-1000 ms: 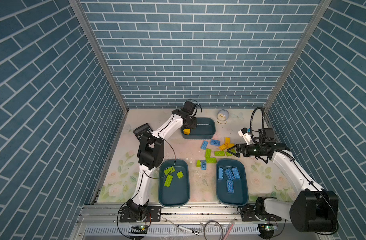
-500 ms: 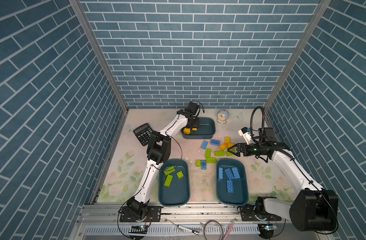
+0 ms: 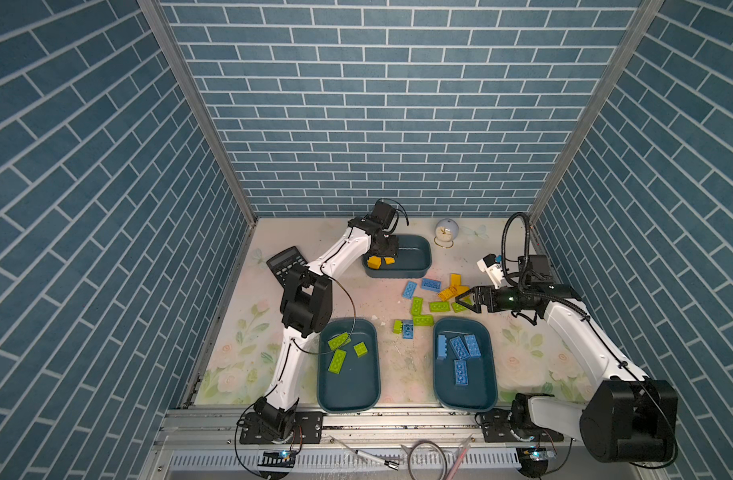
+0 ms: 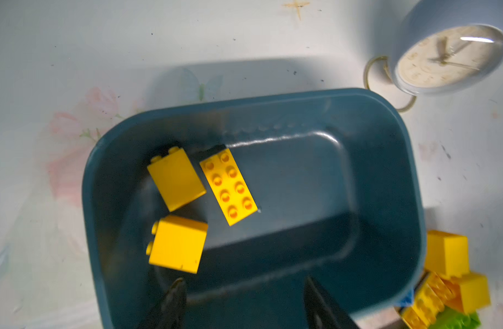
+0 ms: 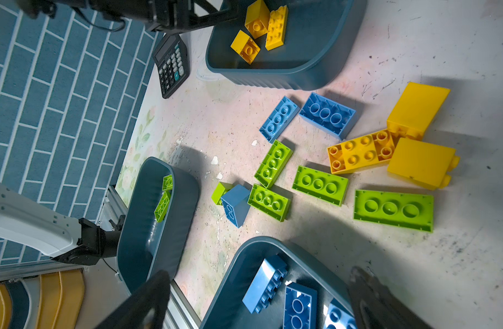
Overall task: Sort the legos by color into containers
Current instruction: 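Move the left gripper back over the pile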
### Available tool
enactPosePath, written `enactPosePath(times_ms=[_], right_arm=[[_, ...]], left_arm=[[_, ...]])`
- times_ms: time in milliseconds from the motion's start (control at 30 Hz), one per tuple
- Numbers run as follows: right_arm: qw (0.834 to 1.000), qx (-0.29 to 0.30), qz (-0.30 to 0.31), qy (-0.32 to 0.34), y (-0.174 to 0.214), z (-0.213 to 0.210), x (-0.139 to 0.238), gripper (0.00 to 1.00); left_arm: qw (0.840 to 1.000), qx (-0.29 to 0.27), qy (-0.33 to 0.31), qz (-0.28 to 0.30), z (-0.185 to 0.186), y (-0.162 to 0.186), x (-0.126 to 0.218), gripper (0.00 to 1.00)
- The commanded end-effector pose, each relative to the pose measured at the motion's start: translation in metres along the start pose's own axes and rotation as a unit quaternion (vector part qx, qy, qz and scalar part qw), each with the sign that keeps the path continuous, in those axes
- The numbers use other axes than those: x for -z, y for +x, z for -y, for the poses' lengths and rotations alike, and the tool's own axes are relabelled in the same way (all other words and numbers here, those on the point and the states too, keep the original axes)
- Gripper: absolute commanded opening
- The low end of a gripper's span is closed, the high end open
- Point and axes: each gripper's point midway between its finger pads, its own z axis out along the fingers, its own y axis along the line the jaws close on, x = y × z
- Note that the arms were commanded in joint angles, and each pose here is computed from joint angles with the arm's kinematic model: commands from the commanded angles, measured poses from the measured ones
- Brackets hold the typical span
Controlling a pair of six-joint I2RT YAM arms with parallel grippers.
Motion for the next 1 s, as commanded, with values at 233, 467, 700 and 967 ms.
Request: enactPosePath(times_ms=[233,467,700,967], right_arm=[[1.000,0.000,-0.006,-0.007,0.004,-0.003,-0.001,0.97],[1.000,-0.003,-0.004,-0.006,0.009,-0.002,-0.001,0.97],[1.000,-0.006,-0.008,-0.007,0.014,-0.002,-0.002,0.97],[1.000,-0.005,-0.013,-0.004,0.022,-0.002,-0.001,0.97]], left_arm=[[0.996,-0.049,0.046,-0.058,0.051,0.099,0.047,0.68],[0.994,-0.032,0.046,-0.097,0.070,0.171,0.058,0.64],[0.989,-0.042,0.030,-0.136,0.072,0.217,0.051,0.54],[0.987,-0.064,-0.004,-0.149,0.057,0.230,0.039,0.42]])
